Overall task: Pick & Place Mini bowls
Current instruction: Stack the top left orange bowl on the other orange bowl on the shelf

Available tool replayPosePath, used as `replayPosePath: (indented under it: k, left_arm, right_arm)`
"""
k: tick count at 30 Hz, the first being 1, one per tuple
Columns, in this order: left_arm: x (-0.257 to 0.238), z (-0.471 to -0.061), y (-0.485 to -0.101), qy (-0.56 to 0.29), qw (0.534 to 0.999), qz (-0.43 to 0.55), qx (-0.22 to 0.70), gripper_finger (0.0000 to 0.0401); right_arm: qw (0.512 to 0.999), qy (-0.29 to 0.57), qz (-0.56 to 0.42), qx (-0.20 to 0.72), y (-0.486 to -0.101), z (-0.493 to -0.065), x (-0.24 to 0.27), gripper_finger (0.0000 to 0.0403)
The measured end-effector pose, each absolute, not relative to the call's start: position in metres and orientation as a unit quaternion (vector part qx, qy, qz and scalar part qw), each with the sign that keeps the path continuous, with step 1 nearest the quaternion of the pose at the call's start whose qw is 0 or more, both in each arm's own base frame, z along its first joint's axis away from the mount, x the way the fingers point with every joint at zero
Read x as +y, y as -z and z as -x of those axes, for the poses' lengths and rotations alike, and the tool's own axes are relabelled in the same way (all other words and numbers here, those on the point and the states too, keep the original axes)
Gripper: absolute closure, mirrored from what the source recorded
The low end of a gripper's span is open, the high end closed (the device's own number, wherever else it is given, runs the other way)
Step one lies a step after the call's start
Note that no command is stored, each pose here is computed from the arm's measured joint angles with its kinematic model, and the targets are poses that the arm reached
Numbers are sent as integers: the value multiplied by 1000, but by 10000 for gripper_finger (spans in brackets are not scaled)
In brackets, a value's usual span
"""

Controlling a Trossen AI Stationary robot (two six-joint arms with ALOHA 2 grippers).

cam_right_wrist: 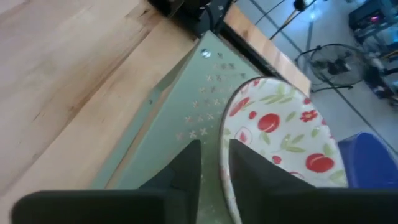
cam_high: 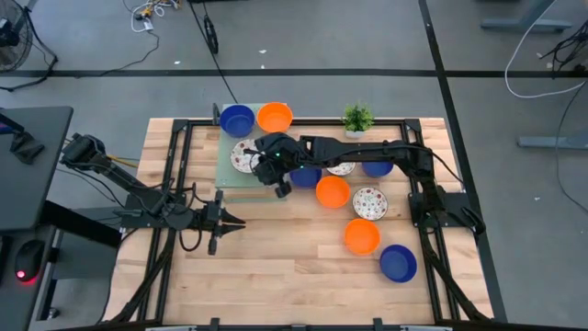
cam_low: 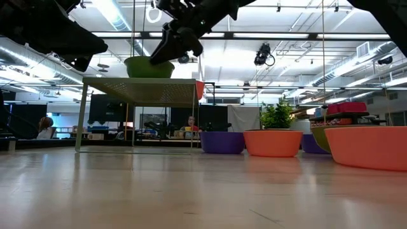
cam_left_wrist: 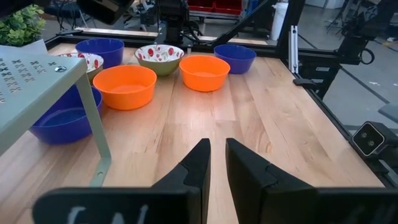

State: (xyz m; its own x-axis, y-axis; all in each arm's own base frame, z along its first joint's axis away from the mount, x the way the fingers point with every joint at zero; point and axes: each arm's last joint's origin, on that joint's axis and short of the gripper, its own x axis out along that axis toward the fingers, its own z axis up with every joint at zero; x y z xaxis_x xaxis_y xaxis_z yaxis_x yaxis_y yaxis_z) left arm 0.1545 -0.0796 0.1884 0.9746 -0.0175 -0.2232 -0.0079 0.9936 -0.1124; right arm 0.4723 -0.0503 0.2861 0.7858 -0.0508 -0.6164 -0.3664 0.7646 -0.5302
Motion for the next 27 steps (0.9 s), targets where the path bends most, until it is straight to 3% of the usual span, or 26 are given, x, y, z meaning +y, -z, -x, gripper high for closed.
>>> replayPosePath:
  k: [11, 19, 27]
  left_arm:
    - [-80, -154, -188, 9, 992, 57, 116, 348]
    - [-81, -154, -188, 20, 991, 61, 119, 348]
    - [-81, -154, -188, 26, 990, 69, 120, 348]
  right_arm:
    - [899, -39, 320, 295, -331, -450, -40, 231]
    - [891, -61, 209, 398, -361, -393, -9, 227]
    - [842, -83, 128, 517, -338, -340, 38, 247]
